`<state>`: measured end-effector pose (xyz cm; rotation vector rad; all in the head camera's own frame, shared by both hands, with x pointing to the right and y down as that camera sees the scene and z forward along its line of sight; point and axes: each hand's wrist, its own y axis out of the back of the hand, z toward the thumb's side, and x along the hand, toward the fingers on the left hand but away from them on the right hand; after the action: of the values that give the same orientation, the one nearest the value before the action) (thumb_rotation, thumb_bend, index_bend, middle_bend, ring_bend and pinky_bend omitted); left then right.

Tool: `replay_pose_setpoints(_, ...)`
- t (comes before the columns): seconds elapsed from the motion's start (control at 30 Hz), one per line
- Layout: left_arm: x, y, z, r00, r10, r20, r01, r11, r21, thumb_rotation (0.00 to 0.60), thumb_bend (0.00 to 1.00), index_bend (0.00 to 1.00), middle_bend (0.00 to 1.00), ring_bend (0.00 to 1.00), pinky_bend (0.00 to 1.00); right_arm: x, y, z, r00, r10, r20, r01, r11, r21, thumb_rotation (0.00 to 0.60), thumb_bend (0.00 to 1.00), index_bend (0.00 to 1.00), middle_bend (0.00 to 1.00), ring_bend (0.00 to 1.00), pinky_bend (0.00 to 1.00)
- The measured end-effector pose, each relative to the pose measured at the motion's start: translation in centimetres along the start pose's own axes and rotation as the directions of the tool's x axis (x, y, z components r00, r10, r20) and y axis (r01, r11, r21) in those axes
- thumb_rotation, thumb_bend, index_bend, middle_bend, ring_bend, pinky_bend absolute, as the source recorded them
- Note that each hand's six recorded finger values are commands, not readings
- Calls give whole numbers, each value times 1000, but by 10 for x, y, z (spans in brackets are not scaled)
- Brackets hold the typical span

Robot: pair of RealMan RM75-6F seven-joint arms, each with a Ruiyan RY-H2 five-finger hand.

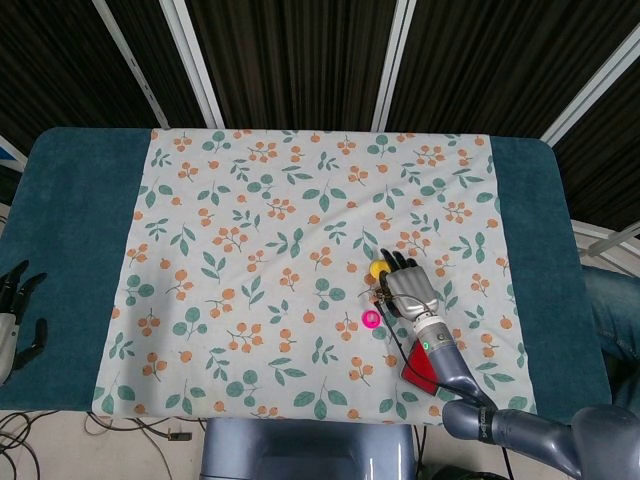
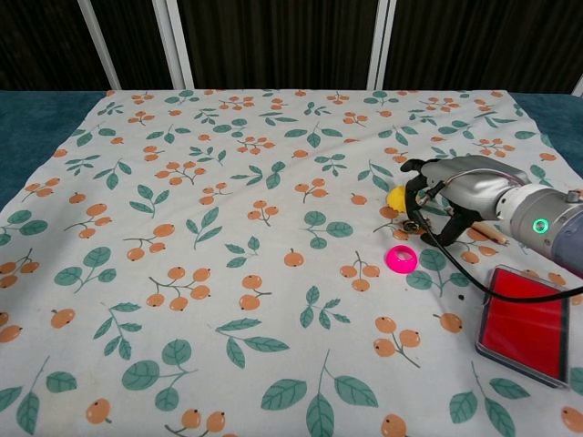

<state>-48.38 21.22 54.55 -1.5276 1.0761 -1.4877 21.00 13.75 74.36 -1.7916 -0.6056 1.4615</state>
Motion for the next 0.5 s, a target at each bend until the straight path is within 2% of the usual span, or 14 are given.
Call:
replay_pose_setpoints(0.2,0,0,0,1000,0,0,0,1000,-1,600,537,139,0,59,59,-1,-1,0,1000,-2,1,2,1000,4,600,436,495,78,107,226)
replay_pose_setpoints(0.5,0,0,0,1000,-1,-1,1,1000,-2,600,537,140,0,59,59,-2,-3,2,1000,6,2,-6,1000,7,600,440,512,78,107,226)
